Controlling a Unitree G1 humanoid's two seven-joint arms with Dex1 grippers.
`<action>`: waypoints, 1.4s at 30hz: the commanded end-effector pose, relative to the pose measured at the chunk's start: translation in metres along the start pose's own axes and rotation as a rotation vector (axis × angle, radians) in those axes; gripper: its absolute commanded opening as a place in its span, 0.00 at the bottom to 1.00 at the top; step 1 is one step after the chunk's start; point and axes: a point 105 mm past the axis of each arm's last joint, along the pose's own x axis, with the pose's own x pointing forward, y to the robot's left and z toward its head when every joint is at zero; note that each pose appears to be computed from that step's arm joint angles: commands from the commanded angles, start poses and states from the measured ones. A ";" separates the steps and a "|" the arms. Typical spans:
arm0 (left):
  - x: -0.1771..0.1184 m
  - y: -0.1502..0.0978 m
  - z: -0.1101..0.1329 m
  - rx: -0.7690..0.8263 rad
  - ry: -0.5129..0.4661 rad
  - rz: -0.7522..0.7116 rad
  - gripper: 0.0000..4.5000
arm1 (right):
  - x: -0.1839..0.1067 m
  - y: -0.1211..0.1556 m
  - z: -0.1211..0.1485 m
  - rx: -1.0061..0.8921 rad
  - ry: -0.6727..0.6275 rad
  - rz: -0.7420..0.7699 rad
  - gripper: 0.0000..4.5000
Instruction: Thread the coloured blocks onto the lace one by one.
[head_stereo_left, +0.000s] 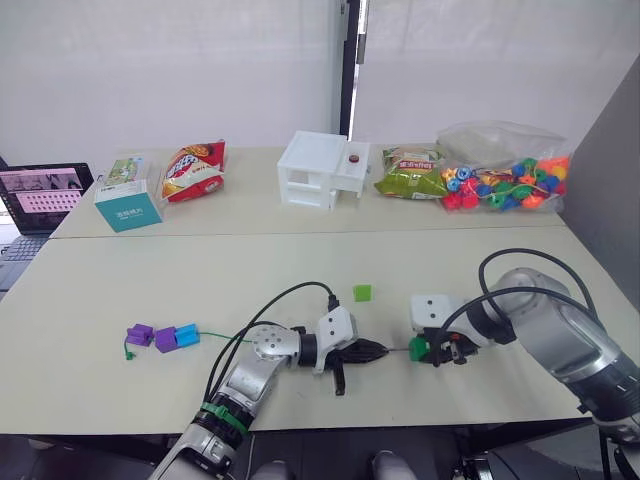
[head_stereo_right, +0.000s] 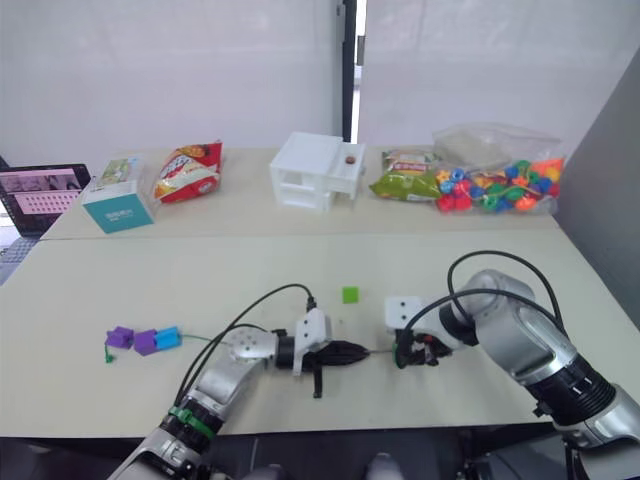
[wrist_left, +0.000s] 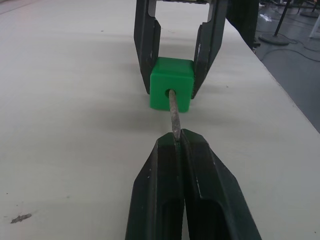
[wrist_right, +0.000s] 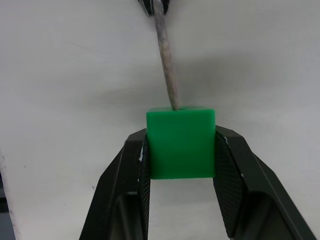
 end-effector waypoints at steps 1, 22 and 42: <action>0.009 -0.008 0.003 0.016 -0.009 -0.053 0.00 | 0.001 0.006 0.009 -0.010 -0.034 0.021 0.26; 0.005 -0.003 0.003 0.043 0.093 -0.083 0.42 | 0.011 0.010 0.017 0.024 -0.065 0.010 0.26; 0.001 0.000 0.009 0.084 0.112 -0.079 0.00 | 0.015 0.009 0.019 0.012 -0.064 0.003 0.26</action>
